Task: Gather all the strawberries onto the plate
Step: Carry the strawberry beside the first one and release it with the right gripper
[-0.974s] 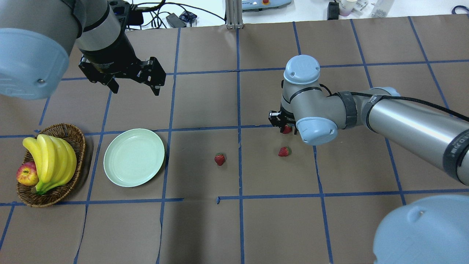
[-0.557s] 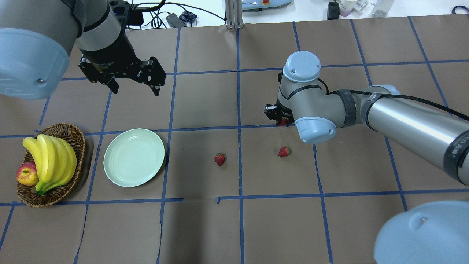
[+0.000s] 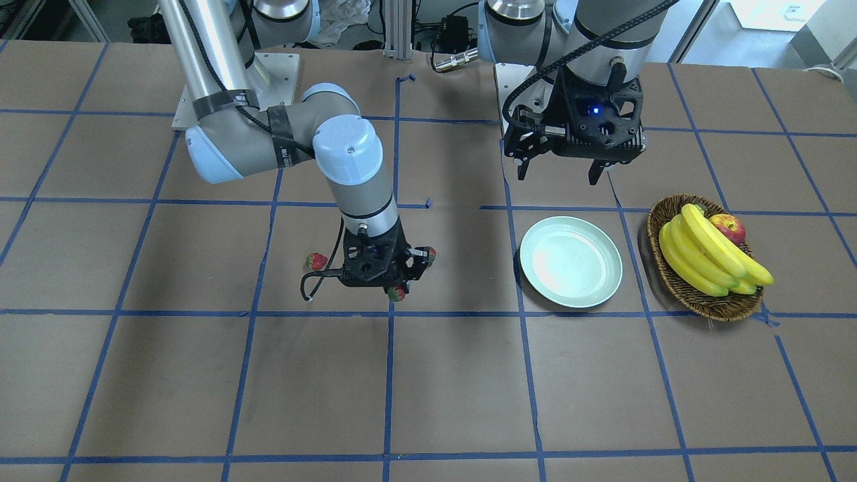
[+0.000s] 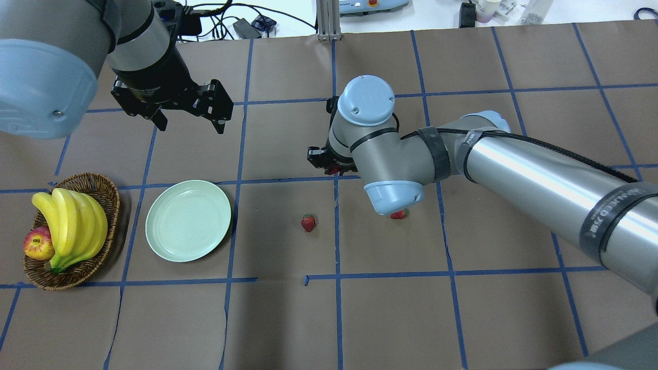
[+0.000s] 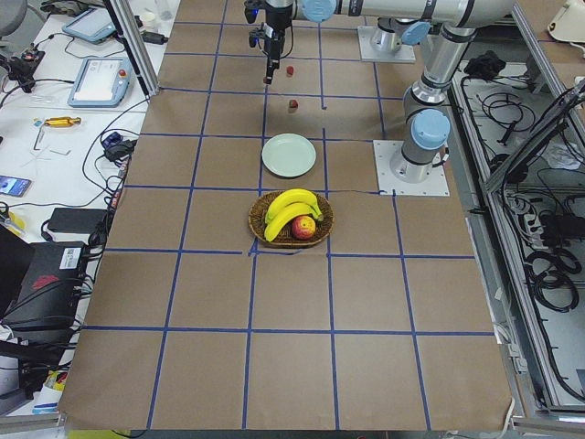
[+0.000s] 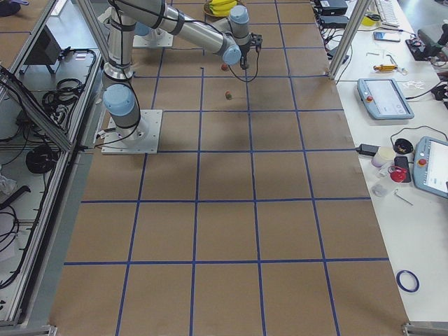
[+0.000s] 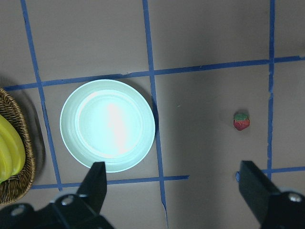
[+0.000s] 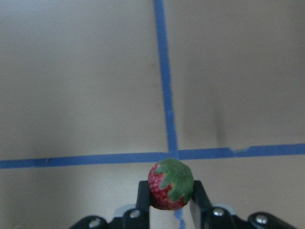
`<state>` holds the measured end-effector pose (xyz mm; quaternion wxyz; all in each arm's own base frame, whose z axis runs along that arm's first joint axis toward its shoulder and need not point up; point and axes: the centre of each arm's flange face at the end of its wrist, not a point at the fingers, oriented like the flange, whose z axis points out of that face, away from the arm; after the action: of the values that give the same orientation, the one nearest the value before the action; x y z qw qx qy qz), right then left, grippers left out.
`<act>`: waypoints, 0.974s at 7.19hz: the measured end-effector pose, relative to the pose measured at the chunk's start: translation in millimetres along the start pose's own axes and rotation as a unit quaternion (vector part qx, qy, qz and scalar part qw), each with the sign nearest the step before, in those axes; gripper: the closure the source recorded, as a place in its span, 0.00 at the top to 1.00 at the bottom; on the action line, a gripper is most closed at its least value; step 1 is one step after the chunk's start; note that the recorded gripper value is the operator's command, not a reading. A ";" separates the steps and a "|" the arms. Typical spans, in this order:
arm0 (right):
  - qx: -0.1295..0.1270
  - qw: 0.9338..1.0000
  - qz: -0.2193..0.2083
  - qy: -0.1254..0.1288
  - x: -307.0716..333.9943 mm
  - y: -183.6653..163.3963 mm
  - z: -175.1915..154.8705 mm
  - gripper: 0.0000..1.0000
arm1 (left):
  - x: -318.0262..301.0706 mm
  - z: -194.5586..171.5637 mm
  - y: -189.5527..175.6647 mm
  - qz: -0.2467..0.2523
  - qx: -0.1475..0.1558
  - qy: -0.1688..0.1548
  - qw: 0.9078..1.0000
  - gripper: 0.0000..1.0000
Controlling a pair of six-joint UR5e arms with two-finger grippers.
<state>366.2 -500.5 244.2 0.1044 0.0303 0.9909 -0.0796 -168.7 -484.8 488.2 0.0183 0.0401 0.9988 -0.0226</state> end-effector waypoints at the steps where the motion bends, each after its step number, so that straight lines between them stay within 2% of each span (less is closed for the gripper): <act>1: -0.004 1.000 -0.010 -0.011 -28.8 12.1 2.3 0.06 | 0.1 0.1 0.1 0.001 0.000 0.000 1.000 1.00; 2: -0.018 0.999 -0.019 -0.019 -50.4 25.0 14.9 0.08 | 0.3 0.1 0.3 0.001 -0.001 0.000 1.000 1.00; 3: -0.043 0.998 -0.024 -0.030 -63.3 37.9 33.1 0.23 | 0.6 0.3 0.7 0.001 -0.001 0.001 1.000 1.00; 5: -0.082 0.995 -0.027 -0.043 -71.6 54.6 60.9 1.00 | 1.1 0.5 1.0 0.000 -0.002 0.001 1.000 1.00; 7: -0.087 0.995 -0.032 -0.045 -72.8 56.0 63.7 1.00 | 1.5 0.5 1.0 0.000 -0.002 0.001 1.000 1.00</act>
<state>454.5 -458.9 189.6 0.1486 -0.0141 0.9888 0.0028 -170.0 -483.7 487.5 0.0178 0.0405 0.9988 -0.0209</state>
